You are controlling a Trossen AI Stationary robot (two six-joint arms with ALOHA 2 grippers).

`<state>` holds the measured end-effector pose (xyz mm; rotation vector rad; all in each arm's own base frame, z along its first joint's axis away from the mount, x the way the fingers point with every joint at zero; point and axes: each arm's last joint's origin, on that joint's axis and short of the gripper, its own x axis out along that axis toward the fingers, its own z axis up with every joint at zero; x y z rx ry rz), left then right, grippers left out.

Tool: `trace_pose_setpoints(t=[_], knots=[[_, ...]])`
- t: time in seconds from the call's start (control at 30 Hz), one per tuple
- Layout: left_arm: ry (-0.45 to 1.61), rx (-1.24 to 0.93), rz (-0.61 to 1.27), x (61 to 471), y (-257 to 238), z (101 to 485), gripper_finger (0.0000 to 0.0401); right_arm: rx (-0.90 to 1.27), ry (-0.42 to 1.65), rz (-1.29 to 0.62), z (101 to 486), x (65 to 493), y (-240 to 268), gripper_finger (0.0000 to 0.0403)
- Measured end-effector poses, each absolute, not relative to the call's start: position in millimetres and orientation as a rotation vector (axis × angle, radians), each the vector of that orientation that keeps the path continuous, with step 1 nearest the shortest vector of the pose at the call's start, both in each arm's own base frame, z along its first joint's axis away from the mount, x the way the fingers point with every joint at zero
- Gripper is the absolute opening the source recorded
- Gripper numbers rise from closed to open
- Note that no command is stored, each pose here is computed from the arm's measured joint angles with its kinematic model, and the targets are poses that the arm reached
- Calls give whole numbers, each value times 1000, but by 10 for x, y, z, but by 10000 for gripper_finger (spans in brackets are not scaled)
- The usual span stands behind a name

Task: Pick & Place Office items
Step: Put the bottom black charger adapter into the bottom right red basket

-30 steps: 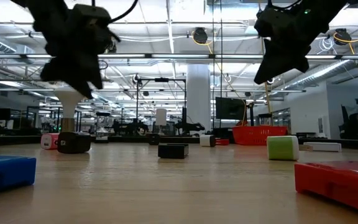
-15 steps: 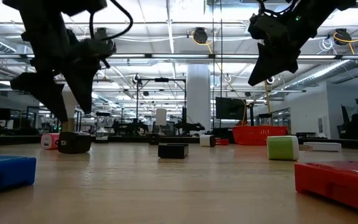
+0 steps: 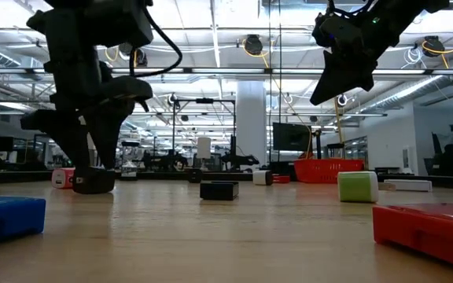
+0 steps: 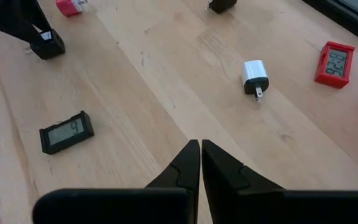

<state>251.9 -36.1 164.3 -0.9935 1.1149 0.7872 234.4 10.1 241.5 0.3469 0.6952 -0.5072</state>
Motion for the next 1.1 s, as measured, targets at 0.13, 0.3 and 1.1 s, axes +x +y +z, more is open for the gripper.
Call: trace_pose_setpoints(t=[0.13, 0.3, 1.1], knots=[[1129, -1062, 771, 2593, -327, 1569, 184, 347, 694, -507, 2415, 2344, 101, 11], [1113, -1097, 709, 2716, -313, 1475, 209, 347, 687, -503, 2421, 2351, 101, 11], [1224, -908, 585, 2707, -392, 1441, 150, 327, 688, -493, 2424, 2354, 103, 11]])
